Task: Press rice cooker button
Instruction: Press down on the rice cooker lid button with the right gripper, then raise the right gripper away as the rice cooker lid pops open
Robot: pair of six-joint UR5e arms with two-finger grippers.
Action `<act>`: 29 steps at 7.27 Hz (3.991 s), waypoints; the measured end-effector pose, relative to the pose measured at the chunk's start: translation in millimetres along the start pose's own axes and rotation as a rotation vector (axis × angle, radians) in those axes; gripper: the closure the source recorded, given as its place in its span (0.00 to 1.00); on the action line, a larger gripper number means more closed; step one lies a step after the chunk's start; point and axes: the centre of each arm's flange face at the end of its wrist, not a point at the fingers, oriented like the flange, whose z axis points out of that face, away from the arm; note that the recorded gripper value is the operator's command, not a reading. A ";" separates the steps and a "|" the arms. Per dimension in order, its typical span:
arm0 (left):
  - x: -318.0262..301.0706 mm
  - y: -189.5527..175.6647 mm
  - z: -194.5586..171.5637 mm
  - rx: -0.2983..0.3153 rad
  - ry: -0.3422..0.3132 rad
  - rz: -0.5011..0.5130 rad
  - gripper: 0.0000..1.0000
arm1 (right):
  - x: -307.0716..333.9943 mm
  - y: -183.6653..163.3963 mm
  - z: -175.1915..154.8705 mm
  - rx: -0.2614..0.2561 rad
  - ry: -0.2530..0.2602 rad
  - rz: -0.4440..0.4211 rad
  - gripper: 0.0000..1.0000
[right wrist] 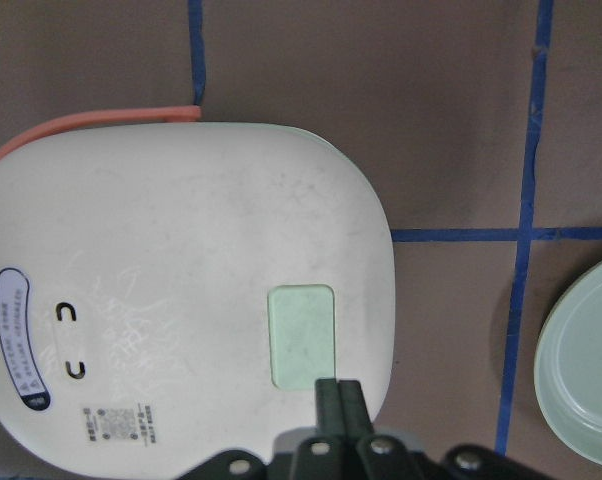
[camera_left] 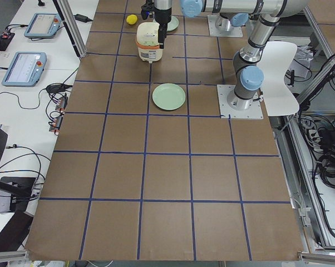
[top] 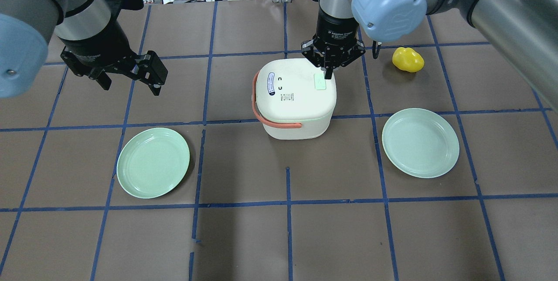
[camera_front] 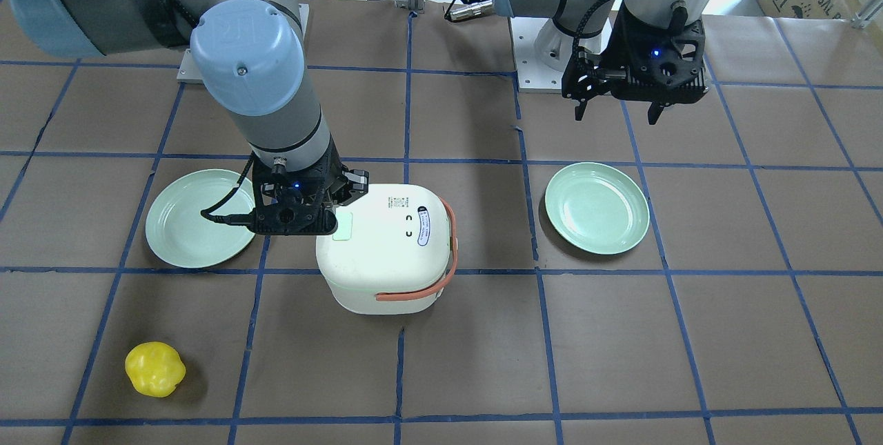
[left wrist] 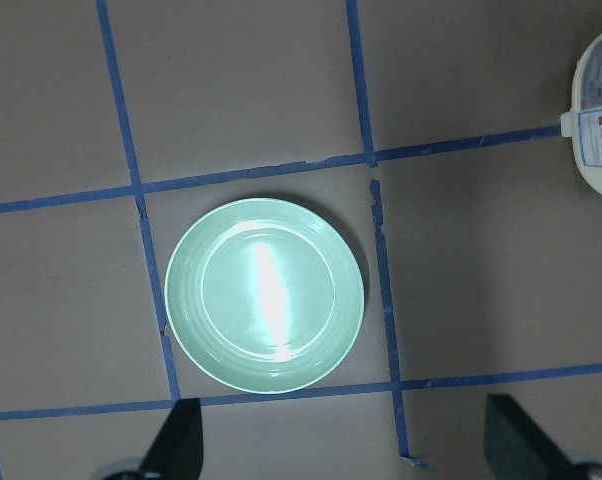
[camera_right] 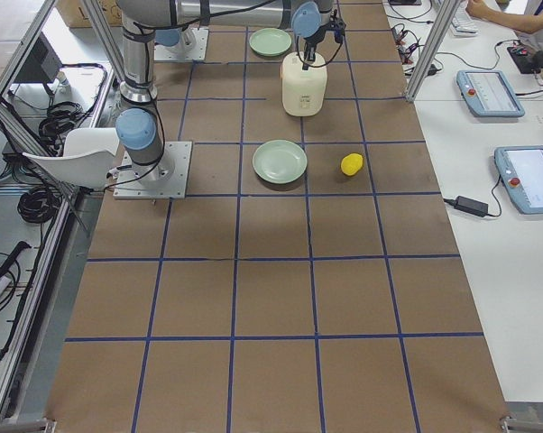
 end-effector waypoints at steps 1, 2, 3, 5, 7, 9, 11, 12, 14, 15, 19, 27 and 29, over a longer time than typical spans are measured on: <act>0.0 0.0 0.0 0.000 0.000 0.000 0.00 | -0.8 -2.9 4.0 0.000 -0.002 -0.001 0.94; 0.0 0.0 0.0 0.000 0.000 0.000 0.00 | -2.3 -5.0 7.9 -0.001 -0.004 -0.002 0.94; 0.0 0.0 0.0 0.000 0.000 0.000 0.00 | -4.9 -6.6 11.9 -0.003 -0.004 -0.006 0.94; 0.0 0.0 0.0 0.000 0.000 0.000 0.00 | -10.8 -8.0 16.9 -0.003 -0.004 -0.015 0.94; 0.0 0.0 0.0 0.000 0.000 0.000 0.00 | -12.0 -9.6 19.8 -0.006 -0.005 -0.020 0.94; 0.0 0.0 0.0 0.000 0.000 0.000 0.00 | -12.0 -10.8 20.9 -0.010 -0.006 -0.029 0.94; 0.0 0.0 0.0 0.000 0.000 0.000 0.00 | -12.1 -12.9 25.5 -0.015 -0.006 -0.030 0.95; 0.0 0.0 0.0 0.000 0.000 0.000 0.00 | -12.2 -15.0 28.6 -0.015 -0.005 -0.030 0.95; 0.0 0.0 0.0 0.000 0.000 0.000 0.00 | -12.2 -16.8 32.9 -0.017 -0.003 -0.029 0.95; 0.0 0.0 0.0 0.000 0.000 0.000 0.00 | -12.0 -17.0 34.0 -0.017 -0.002 -0.029 0.94; 0.0 0.0 0.0 0.000 0.000 0.000 0.00 | -12.7 -18.0 8.7 -0.007 0.000 -0.030 0.93; 0.0 0.0 0.0 0.000 0.000 0.000 0.00 | 19.5 13.3 -109.9 0.013 0.004 0.022 0.00; 0.0 0.0 0.0 0.000 0.000 0.000 0.00 | 64.2 -2.2 -131.7 0.073 0.000 0.068 0.00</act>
